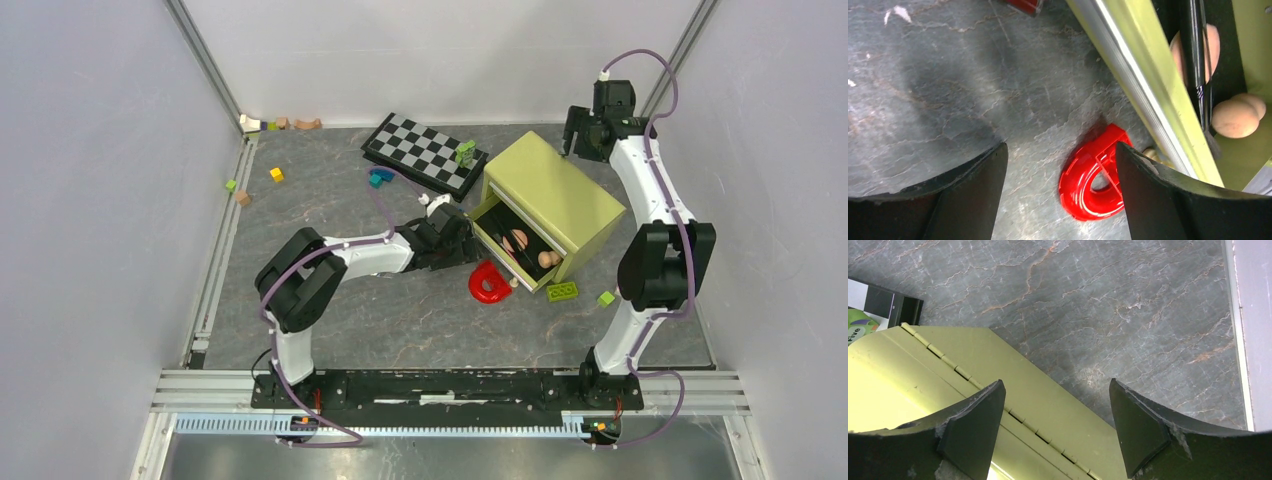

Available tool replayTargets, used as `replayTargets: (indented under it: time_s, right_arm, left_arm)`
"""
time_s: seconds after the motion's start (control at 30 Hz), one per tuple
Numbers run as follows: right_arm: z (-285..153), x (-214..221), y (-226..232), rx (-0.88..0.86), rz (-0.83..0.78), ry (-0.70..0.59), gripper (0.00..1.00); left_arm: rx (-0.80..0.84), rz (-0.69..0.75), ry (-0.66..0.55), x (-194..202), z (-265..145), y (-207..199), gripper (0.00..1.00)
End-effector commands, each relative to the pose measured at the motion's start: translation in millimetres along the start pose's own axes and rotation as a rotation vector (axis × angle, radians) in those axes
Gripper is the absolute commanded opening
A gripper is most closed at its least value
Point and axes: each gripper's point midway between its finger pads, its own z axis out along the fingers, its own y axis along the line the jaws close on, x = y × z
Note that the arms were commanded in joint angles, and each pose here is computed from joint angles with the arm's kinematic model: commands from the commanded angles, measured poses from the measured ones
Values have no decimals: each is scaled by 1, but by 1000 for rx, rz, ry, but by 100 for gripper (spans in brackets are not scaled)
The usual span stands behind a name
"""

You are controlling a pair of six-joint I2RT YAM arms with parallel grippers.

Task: Organize the makeup
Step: Close the drawer in the storage box.

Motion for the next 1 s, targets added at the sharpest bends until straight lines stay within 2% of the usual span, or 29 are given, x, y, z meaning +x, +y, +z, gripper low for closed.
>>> replayTargets:
  time_s: [0.0, 0.53, 0.97]
  right_arm:
    - [2, 2, 12, -72, -33, 17, 83]
    - [11, 49, 23, -169, -60, 117, 78]
    - [7, 63, 25, -192, -61, 127, 76]
  left_arm:
    - [16, -73, -74, -15, 12, -21, 85]
    - [96, -67, -96, -20, 32, -75, 86]
    - [169, -85, -79, -26, 54, -109, 87]
